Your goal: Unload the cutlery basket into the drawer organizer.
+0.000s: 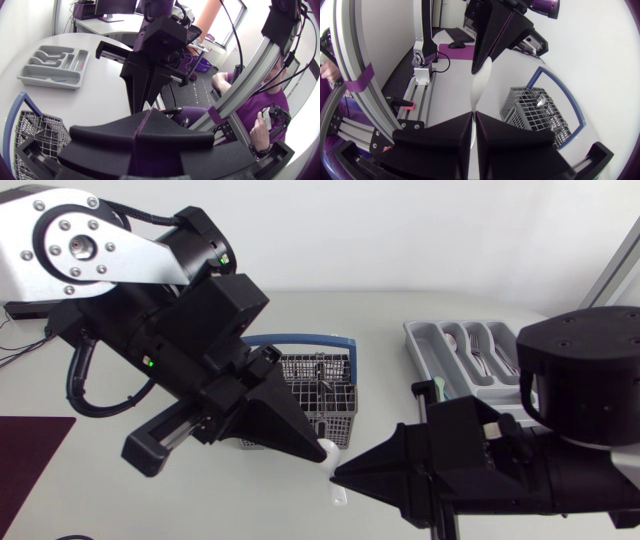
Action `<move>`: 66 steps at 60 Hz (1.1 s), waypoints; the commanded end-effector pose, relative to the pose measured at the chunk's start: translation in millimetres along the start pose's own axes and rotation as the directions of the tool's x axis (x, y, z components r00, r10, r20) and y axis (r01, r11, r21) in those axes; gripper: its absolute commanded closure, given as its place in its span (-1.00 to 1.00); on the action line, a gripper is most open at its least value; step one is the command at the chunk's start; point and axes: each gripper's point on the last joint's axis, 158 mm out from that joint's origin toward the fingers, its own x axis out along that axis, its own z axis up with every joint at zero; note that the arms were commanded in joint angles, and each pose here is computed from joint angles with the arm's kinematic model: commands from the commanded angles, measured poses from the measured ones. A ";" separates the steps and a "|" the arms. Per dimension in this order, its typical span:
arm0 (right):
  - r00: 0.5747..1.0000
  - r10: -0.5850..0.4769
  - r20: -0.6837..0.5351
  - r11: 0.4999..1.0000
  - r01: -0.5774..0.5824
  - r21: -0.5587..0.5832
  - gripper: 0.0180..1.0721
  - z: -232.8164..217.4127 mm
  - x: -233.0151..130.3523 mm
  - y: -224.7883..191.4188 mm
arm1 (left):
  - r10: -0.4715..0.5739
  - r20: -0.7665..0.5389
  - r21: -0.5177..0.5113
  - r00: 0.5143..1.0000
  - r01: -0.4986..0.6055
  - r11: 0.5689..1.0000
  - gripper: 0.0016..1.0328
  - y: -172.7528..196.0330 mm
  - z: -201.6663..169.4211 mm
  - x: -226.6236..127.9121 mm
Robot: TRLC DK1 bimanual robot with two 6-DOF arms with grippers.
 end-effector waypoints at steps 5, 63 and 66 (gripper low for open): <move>1.000 0.018 -0.014 1.000 -0.018 -0.004 0.88 -4.1 0.3 6.2 | 0.008 0.045 0.020 0.999 -0.009 1.000 -0.35 5.1 18.1 -8.7; 0.834 -0.437 -0.337 0.899 0.417 -0.134 0.88 -160.6 -95.6 -94.7 | 0.684 -0.186 0.389 0.705 -0.586 0.710 -0.91 140.1 -49.5 -20.1; 0.816 -0.460 -0.350 0.887 0.436 -0.150 0.88 -168.0 -101.1 -99.8 | 0.701 -0.204 0.449 0.683 -0.571 0.687 -0.91 145.8 -53.7 -16.8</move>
